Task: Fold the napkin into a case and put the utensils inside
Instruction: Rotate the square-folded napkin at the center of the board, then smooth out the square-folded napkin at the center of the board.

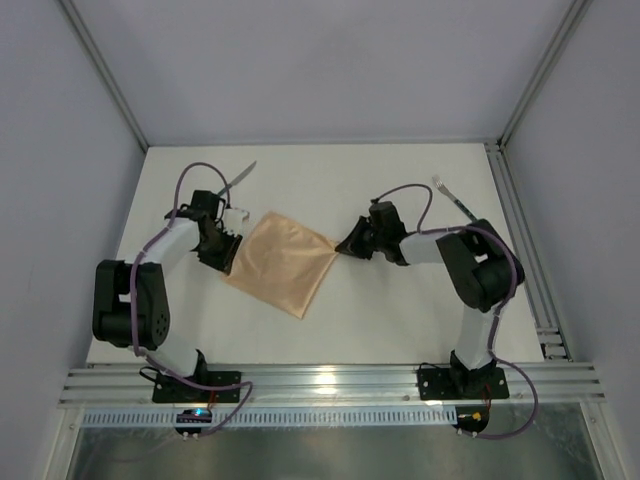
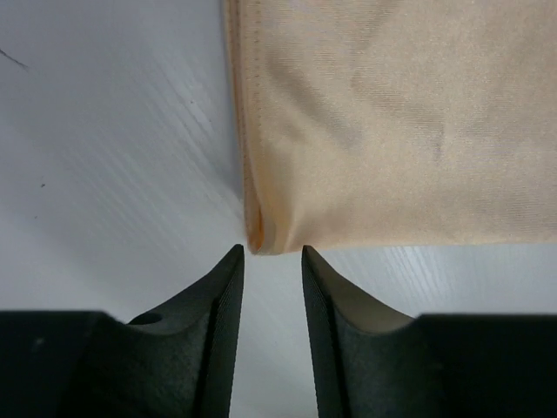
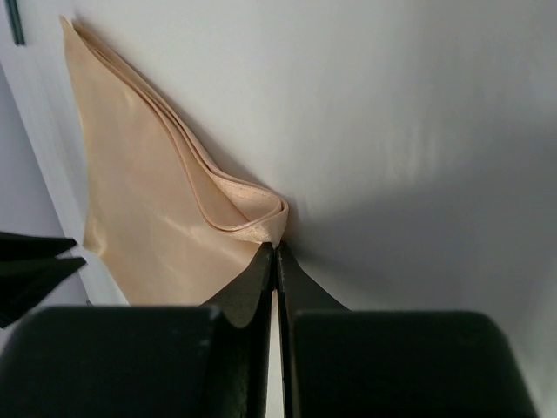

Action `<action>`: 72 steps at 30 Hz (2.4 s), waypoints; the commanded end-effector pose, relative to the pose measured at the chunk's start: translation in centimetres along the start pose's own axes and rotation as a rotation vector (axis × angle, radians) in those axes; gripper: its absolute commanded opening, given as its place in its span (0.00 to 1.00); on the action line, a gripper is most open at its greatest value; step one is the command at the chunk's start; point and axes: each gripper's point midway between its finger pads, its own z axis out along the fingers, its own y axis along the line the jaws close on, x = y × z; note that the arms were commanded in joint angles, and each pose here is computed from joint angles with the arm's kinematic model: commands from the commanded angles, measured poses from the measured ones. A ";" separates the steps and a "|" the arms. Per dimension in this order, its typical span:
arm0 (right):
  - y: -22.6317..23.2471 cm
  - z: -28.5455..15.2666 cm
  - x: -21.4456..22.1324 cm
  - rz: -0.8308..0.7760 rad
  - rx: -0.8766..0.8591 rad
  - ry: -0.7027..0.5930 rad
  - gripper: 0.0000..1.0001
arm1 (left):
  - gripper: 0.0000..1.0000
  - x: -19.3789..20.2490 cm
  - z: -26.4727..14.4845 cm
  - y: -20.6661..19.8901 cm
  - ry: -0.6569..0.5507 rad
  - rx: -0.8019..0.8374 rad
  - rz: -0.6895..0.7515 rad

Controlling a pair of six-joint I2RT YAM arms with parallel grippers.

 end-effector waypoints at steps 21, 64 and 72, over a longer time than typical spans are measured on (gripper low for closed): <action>-8.4 -14.2 8.5 -0.304 0.298 0.142 0.59 | 0.41 -3.5 0.0 -3.7 -0.034 0.048 0.105; -6.4 -8.8 8.2 -0.311 0.101 0.181 0.18 | 0.00 2.2 1.8 -2.6 0.157 -0.008 0.159; -6.5 -10.2 6.6 -0.385 0.171 0.132 0.41 | 0.00 2.7 2.8 -2.1 0.176 -0.029 0.174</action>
